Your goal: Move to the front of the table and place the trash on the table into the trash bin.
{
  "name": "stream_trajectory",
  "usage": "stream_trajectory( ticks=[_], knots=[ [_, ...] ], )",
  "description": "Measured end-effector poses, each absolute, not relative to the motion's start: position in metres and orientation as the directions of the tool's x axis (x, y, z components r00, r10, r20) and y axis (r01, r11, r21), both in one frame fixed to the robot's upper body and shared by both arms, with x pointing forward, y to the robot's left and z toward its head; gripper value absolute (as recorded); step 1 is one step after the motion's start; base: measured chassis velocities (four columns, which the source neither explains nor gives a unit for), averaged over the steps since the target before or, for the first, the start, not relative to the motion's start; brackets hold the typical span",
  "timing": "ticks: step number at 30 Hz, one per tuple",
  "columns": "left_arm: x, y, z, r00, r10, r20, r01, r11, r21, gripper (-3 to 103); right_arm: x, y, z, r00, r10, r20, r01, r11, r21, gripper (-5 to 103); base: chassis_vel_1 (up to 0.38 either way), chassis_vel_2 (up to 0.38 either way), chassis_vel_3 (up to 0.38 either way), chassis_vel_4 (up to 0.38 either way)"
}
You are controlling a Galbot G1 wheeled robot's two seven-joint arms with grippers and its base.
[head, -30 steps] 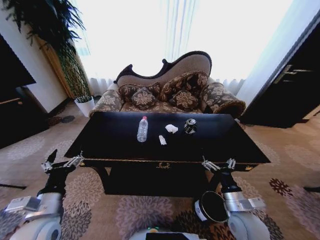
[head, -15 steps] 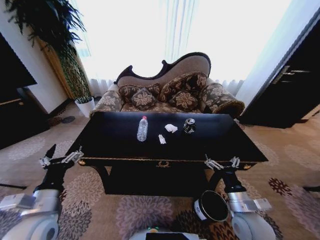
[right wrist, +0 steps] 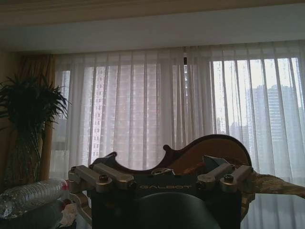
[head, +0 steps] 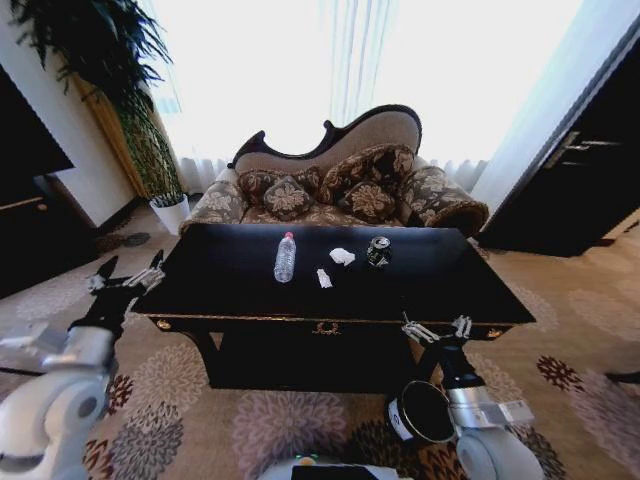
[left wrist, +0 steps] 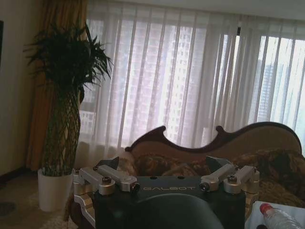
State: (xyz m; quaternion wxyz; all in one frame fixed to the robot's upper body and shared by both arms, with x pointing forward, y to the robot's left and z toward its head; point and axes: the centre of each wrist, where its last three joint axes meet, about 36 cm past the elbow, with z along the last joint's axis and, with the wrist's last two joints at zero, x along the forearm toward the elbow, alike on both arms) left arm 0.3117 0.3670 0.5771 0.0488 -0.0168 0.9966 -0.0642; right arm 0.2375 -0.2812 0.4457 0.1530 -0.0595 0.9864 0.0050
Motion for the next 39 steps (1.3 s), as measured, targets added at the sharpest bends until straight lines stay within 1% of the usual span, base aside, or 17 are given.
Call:
stream_trajectory(
  ticks=[3, 5, 10, 12, 16, 18, 19, 22, 23, 30, 34, 39],
  knots=[
    [0.321, 0.369, 0.576, -0.997, -0.034, -0.075, -0.023, 0.990, -0.137, 100, 0.235, -0.280, 0.445, -0.946, -0.114, -0.304, -0.115, 0.993, -0.014, 100, 0.000, 0.000, 0.000, 0.000],
    [0.336, 0.373, 0.577, -0.998, -0.031, -0.051, -0.023, 0.987, -0.156, 100, 0.232, -0.279, 0.446, -0.943, -0.108, -0.314, -0.106, 0.994, -0.023, 100, 0.000, 0.000, 0.000, 0.000],
    [0.367, 0.374, 0.587, -1.000, -0.016, -0.025, -0.012, 0.987, -0.163, 100, 0.230, -0.272, 0.446, -0.935, -0.103, -0.339, -0.100, 0.995, -0.027, 100, 0.000, 0.000, 0.000, 0.000],
    [0.377, 0.364, 0.594, -1.000, 0.020, 0.009, 0.019, 0.986, -0.167, 100, 0.230, -0.265, 0.446, -0.933, -0.103, -0.345, -0.103, 0.995, -0.018, 100, 0.000, 0.000, 0.000, 0.000],
    [0.385, 0.348, 0.599, -0.997, 0.066, 0.038, 0.059, 0.985, -0.163, 100, 0.230, -0.259, 0.445, -0.931, -0.099, -0.351, -0.100, 0.995, -0.015, 100, 0.000, 0.000, 0.000, 0.000],
    [0.393, 0.332, 0.601, -0.990, 0.114, 0.079, 0.101, 0.982, -0.161, 100, 0.230, -0.254, 0.445, -0.929, -0.099, -0.357, -0.099, 0.995, -0.019, 100, 0.000, 0.000, 0.000, 0.000],
    [0.393, 0.332, 0.601, -0.990, 0.114, 0.079, 0.101, 0.982, -0.161, 100, 0.230, -0.254, 0.445, -0.929, -0.099, -0.357, -0.099, 0.995, -0.019, 100, 0.000, 0.000, 0.000, 0.000],
    [0.405, 0.315, 0.602, -0.978, 0.174, 0.116, 0.157, 0.978, -0.141, 100, 0.230, -0.251, 0.444, -0.928, -0.099, -0.359, -0.097, 0.995, -0.022, 100, 0.000, 0.000, 0.000, 0.000],
    [0.405, 0.315, 0.602, -0.978, 0.174, 0.116, 0.157, 0.978, -0.141, 100, 0.230, -0.251, 0.444, -0.928, -0.099, -0.359, -0.097, 0.995, -0.022, 100, 0.000, 0.000, 0.000, 0.000],
    [0.448, 0.292, 0.606, -0.962, 0.242, 0.129, 0.233, 0.969, -0.083, 100, 0.226, -0.242, 0.447, -0.924, -0.096, -0.370, -0.093, 0.995, -0.026, 100, 0.000, 0.000, 0.000, 0.000],
    [0.474, 0.276, 0.608, -0.953, 0.273, 0.131, 0.263, 0.961, -0.086, 100, 0.224, -0.239, 0.451, -0.921, -0.092, -0.377, -0.089, 0.996, -0.026, 100, 0.000, 0.000, 0.000, 0.000],
    [0.482, 0.261, 0.605, -0.945, 0.299, 0.134, 0.288, 0.953, -0.098, 100, 0.223, -0.239, 0.452, -0.921, -0.091, -0.379, -0.088, 0.996, -0.026, 100, 0.000, 0.000, 0.000, 0.000]
  ],
)
